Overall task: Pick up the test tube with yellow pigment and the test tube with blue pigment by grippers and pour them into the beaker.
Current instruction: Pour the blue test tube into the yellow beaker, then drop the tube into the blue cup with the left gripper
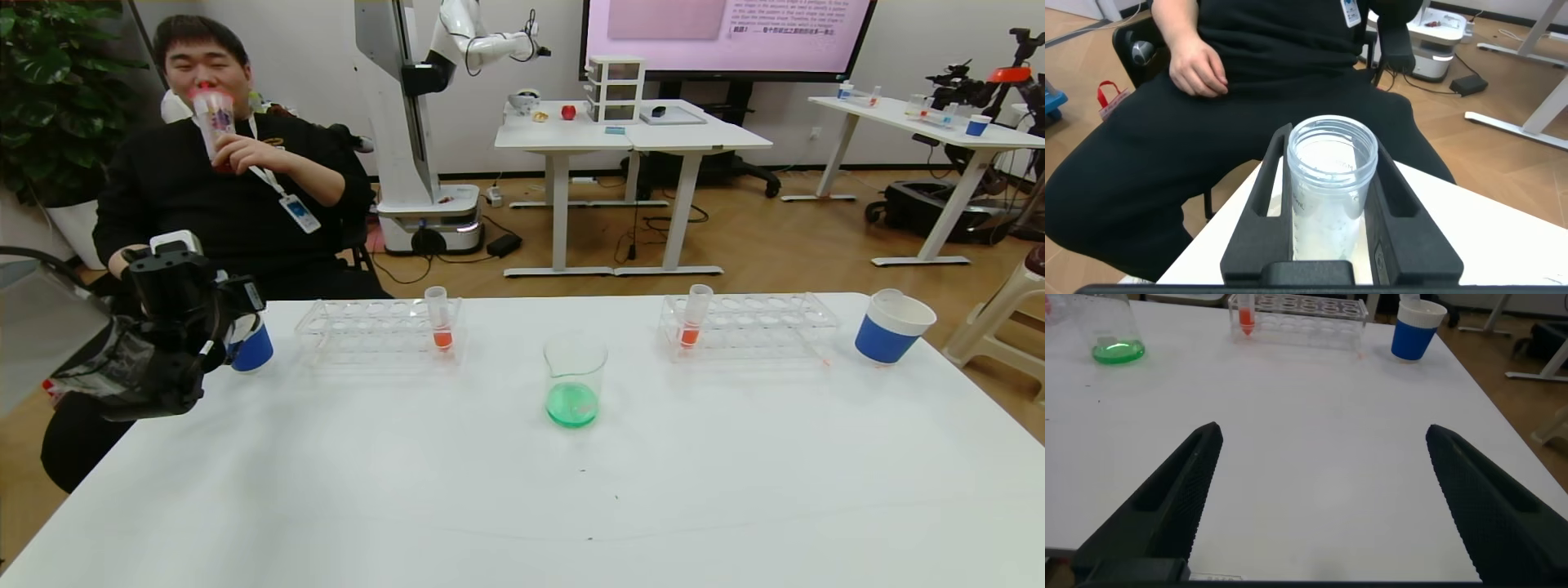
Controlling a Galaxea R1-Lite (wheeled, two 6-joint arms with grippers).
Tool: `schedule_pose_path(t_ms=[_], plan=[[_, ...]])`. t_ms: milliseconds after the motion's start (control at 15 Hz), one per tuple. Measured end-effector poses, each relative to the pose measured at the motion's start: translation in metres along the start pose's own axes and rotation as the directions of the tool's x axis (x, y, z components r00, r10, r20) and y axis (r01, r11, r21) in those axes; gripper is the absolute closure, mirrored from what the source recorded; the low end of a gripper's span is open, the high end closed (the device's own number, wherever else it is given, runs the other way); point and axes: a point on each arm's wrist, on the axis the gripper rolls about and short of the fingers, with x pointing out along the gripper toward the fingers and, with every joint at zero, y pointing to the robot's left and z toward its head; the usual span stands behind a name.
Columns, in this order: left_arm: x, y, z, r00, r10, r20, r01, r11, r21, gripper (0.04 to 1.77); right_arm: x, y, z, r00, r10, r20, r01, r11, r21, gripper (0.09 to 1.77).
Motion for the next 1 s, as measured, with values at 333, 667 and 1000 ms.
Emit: schedule_pose_path(t_ms=[333, 667, 1000], plan=[[-0.0012, 0.0005, 0.0050, 1.000, -0.007, 0.027, 0.007, 1.000, -0.010, 1.31, 0.0000, 0.0000, 0.0000, 1.000, 0.000, 0.000, 0.000, 1.000, 0.000, 0.12], [-0.0020, 0.0008, 0.0065, 1.000, -0.007, 0.029, 0.008, 1.000, -0.010, 1.31, 0.0000, 0.0000, 0.0000, 1.000, 0.000, 0.000, 0.000, 1.000, 0.000, 0.12], [-0.0071, 0.0005, 0.0002, 1.000, -0.016, 0.014, 0.016, 1.000, -0.005, 1.17, 0.0000, 0.0000, 0.0000, 1.000, 0.000, 0.000, 0.000, 1.000, 0.000, 0.12]])
